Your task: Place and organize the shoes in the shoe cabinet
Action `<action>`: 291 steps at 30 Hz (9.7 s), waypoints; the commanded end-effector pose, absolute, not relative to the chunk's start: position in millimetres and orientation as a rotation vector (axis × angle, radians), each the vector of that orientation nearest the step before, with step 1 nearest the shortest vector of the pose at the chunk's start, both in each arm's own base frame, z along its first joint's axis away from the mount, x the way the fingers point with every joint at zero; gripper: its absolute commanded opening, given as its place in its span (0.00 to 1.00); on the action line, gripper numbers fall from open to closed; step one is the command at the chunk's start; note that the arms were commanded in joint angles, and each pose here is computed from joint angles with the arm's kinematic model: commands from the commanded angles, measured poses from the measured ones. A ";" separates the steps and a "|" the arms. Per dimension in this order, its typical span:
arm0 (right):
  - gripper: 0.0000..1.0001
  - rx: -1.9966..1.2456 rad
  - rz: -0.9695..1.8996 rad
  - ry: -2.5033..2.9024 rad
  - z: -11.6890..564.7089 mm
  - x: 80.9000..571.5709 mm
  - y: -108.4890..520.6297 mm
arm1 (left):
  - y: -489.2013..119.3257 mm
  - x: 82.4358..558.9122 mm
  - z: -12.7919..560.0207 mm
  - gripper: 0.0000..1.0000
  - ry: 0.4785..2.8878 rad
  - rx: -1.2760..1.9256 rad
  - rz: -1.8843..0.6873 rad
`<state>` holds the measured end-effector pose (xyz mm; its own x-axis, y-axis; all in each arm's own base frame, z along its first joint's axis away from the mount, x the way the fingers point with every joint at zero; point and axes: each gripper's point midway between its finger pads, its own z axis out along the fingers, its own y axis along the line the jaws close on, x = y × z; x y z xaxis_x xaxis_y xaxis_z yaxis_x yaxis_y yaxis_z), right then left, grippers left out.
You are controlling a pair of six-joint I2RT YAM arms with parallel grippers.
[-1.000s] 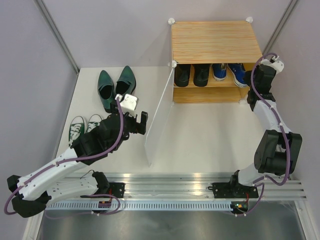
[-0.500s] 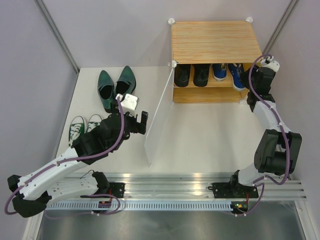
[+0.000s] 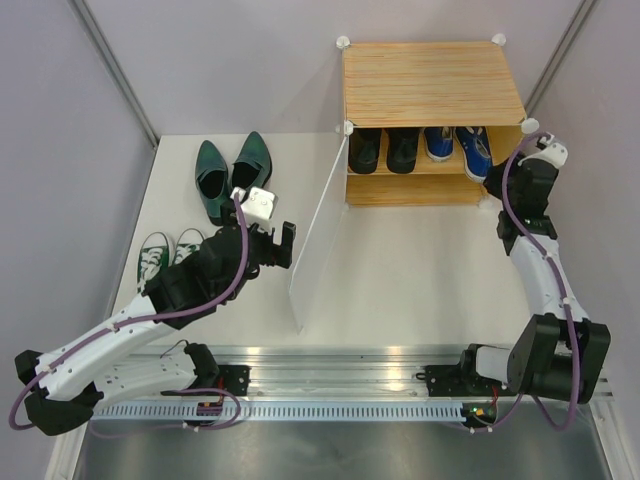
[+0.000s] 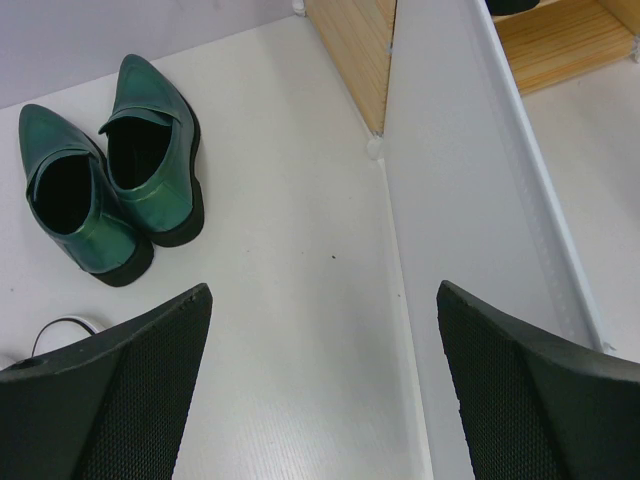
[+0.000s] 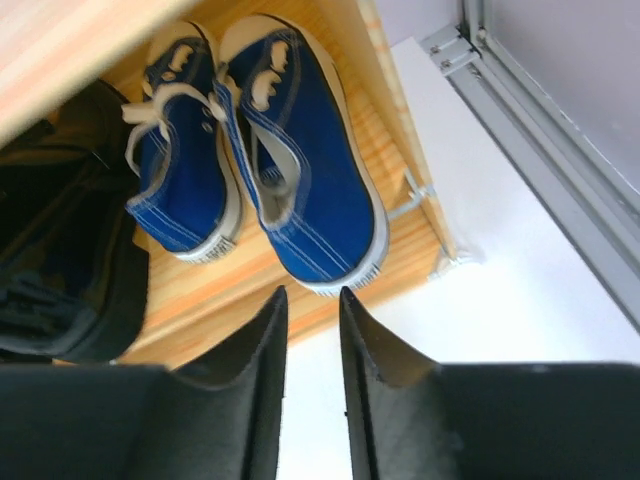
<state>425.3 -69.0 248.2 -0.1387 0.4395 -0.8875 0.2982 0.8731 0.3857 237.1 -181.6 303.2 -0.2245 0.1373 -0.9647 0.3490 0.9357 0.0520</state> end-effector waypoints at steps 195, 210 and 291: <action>0.68 0.408 0.098 1.655 252.6 462.8 -42.9 | -181.5 232.9 321.4 0.96 1.750 0.346 -0.280; 0.63 0.370 -0.042 1.640 237.8 488.0 -62.3 | -179.9 237.6 314.8 0.96 1.765 0.345 -0.235; 0.01 0.614 0.145 1.363 281.0 507.5 -92.9 | -251.5 263.1 297.3 0.02 2.089 0.554 -0.243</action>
